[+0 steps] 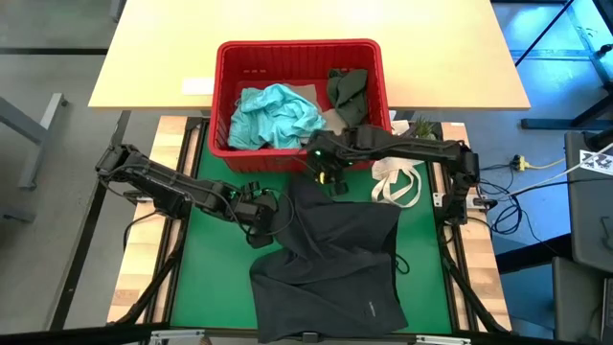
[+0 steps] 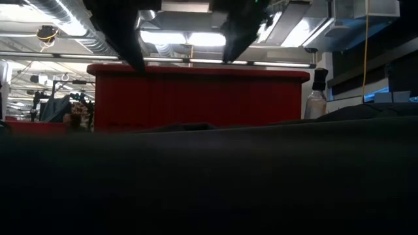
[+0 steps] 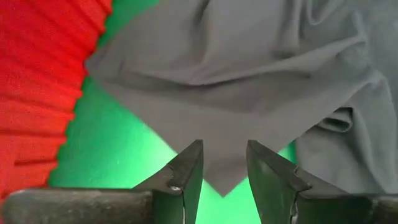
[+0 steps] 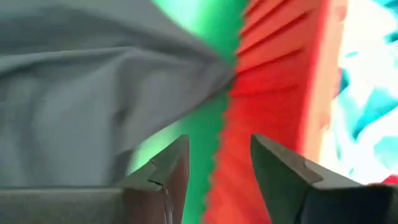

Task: Fold Laundry from Bin
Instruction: Fold the black shorts from the red laundry bin

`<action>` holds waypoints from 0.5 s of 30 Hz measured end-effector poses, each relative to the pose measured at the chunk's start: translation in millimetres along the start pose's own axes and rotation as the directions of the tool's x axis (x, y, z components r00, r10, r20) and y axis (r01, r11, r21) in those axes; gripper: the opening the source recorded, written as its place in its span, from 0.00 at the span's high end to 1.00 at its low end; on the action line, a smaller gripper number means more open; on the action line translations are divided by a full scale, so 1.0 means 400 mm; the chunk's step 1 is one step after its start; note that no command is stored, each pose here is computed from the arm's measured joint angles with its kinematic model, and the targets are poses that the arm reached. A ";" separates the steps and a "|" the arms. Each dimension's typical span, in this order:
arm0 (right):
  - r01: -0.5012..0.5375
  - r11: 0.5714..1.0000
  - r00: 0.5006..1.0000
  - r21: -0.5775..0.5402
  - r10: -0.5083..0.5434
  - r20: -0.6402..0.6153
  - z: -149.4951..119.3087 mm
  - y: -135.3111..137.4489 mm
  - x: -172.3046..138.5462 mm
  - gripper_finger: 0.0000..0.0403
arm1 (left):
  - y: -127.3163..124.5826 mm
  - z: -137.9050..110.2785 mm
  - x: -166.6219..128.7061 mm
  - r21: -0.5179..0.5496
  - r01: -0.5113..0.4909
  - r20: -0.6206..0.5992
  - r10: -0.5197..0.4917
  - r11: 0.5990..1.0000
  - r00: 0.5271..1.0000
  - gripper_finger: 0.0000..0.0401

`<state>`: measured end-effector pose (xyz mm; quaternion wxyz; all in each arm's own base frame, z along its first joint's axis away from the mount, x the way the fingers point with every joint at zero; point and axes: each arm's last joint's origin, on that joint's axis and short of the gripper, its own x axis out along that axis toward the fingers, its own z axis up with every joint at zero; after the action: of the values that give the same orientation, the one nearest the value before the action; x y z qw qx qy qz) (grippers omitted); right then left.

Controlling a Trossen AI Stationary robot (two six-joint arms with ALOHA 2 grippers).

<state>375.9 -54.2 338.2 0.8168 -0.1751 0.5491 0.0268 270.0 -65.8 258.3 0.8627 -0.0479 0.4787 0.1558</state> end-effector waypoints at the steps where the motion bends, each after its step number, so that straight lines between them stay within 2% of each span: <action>1: -0.014 1.000 1.000 0.004 0.014 -0.013 0.002 0.011 -0.020 0.58 | -0.001 0.002 0.000 0.014 0.004 0.008 -0.004 1.000 1.000 0.71; 7: -0.078 0.994 0.993 0.074 0.084 -0.082 -0.015 0.092 -0.114 0.58 | -0.004 0.006 0.000 0.047 0.020 0.023 -0.021 0.999 1.000 0.75; 15: -0.109 0.985 0.984 0.134 0.126 -0.128 -0.082 0.199 -0.172 0.58 | -0.013 0.005 -0.002 0.052 0.066 0.011 -0.067 0.996 0.998 0.79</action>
<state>300.8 20.4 369.2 0.7838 -0.0914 0.6137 0.0282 272.7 -70.3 259.6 0.8713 -0.0406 0.4754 0.1149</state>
